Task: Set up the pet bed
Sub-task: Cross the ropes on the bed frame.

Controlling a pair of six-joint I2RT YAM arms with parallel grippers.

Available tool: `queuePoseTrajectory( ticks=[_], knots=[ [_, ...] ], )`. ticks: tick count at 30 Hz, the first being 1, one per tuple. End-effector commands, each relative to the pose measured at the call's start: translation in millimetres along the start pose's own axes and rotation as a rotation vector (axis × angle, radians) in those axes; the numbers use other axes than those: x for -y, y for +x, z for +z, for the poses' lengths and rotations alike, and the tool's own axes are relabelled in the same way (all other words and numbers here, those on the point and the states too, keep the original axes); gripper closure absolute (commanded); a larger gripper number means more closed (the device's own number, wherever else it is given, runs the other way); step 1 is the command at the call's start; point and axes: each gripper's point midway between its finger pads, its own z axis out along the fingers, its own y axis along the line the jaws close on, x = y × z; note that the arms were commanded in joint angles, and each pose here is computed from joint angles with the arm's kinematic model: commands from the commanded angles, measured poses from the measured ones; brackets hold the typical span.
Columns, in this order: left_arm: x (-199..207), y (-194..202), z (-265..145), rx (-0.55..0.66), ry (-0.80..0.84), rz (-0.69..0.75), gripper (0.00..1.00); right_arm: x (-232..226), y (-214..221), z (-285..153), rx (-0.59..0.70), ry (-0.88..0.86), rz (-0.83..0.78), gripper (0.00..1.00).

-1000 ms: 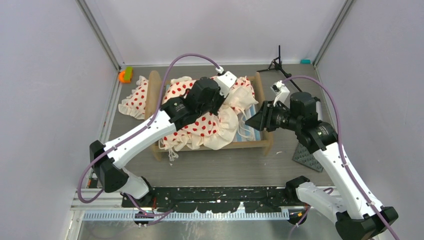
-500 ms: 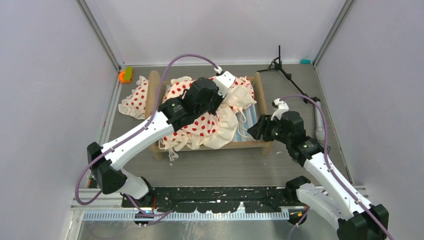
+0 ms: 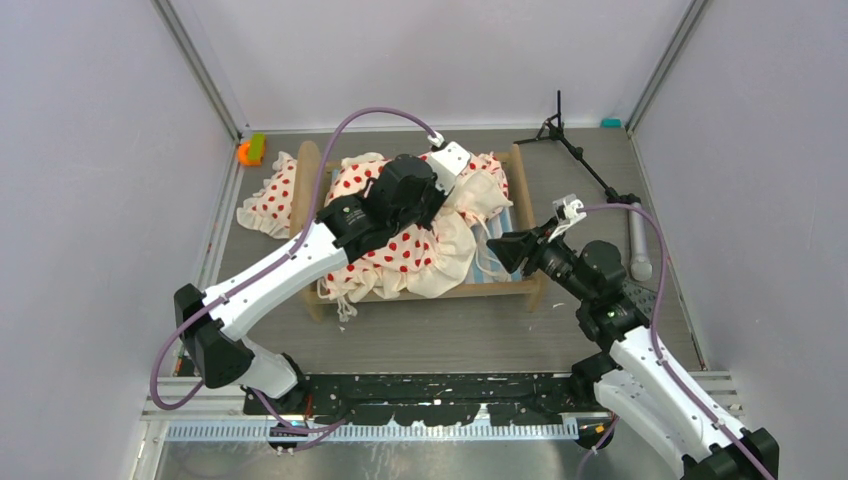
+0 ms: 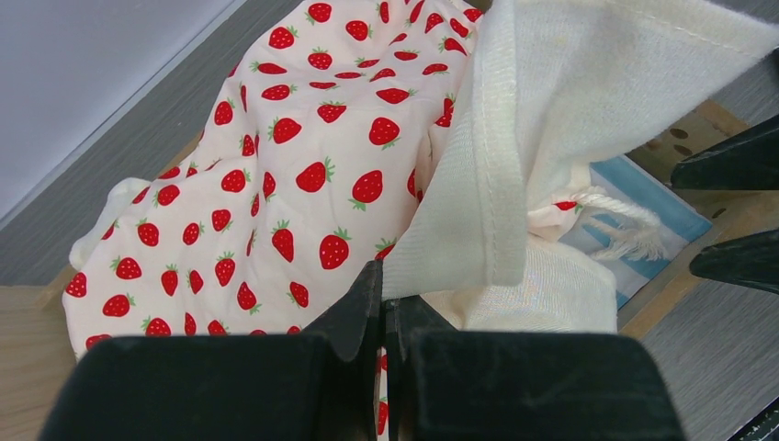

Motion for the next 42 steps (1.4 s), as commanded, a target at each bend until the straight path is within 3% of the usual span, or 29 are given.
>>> queuePoseTrajectory(
  ticks=[1, 4, 8, 22, 42],
  knots=[
    [-12.7, -27.2, -11.5, 0.088, -0.030, -0.014, 1.00, -36.8, -37.7, -0.7, 0.109, -0.167, -0.113, 0.50],
    [-14.0, -27.7, -13.0, 0.090, -0.033, -0.013, 1.00, -40.8, -38.9, 5.3, 0.050, -0.177, -0.102, 0.51],
    [-15.8, -27.3, -14.6, 0.089, -0.036, -0.013, 1.00, -40.8, -38.4, 18.7, -0.021, -0.182, -0.081, 0.44],
    [-18.1, -30.9, -15.3, 0.098, -0.034, -0.018, 1.00, -30.1, -25.6, 26.6, -0.078, -0.151, -0.076, 0.43],
    [-17.7, -31.6, -11.4, 0.095, -0.030, -0.023, 1.00, -68.6, -8.3, 34.4, -0.150, -0.431, 0.048, 0.52]
  ],
)
